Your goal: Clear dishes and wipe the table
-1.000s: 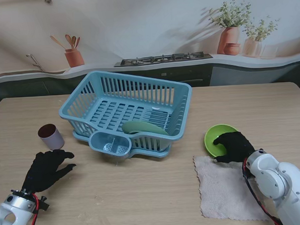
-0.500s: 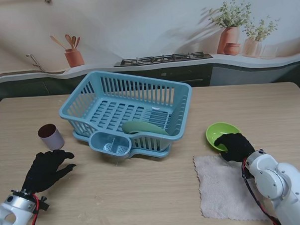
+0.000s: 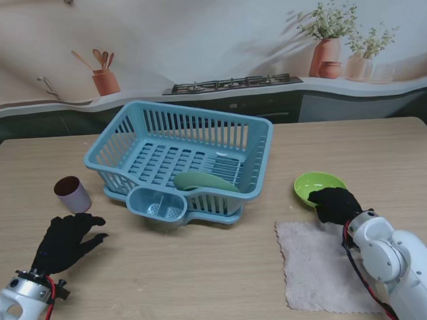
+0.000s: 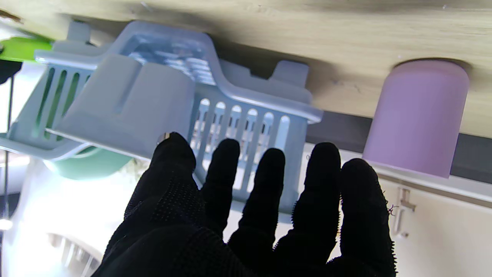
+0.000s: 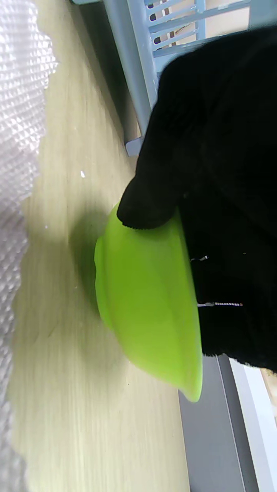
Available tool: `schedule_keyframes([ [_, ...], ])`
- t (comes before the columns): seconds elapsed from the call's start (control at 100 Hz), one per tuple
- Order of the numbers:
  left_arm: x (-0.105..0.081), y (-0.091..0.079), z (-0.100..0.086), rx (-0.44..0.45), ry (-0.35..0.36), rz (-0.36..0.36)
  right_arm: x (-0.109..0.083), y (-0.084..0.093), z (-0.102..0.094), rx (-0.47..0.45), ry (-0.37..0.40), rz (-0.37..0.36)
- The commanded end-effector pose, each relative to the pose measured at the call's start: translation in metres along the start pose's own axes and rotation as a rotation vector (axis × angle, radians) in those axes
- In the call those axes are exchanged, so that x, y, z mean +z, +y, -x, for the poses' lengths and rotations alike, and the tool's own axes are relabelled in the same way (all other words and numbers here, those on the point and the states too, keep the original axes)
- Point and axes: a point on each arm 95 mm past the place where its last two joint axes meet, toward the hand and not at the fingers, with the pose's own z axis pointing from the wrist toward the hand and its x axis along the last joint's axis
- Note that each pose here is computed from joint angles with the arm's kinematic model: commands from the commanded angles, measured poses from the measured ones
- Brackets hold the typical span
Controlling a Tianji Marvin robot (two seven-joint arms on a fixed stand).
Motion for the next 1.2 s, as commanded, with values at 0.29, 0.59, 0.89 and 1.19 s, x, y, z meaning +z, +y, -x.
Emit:
schedule_keyframes([
  [0.29, -0.001, 0.0, -0.001, -0.002, 0.002, 0.003, -0.003, 0.006, -0.001, 0.031, 0.027, 0.062],
  [0.59, -0.002, 0.0, 0.0, -0.001, 0.004, -0.002, -0.006, 0.029, -0.004, 0.071, 0.061, 0.169],
  [0.89, -0.003, 0.0, 0.0, -0.003, 0.003, -0.003, -0.007, 0.05, -0.008, 0.093, 0.097, 0.245],
  [1.19, -0.002, 0.0, 0.0, -0.003, 0.005, 0.0, -0.01, 0.074, -0.012, 0.104, 0.149, 0.332],
])
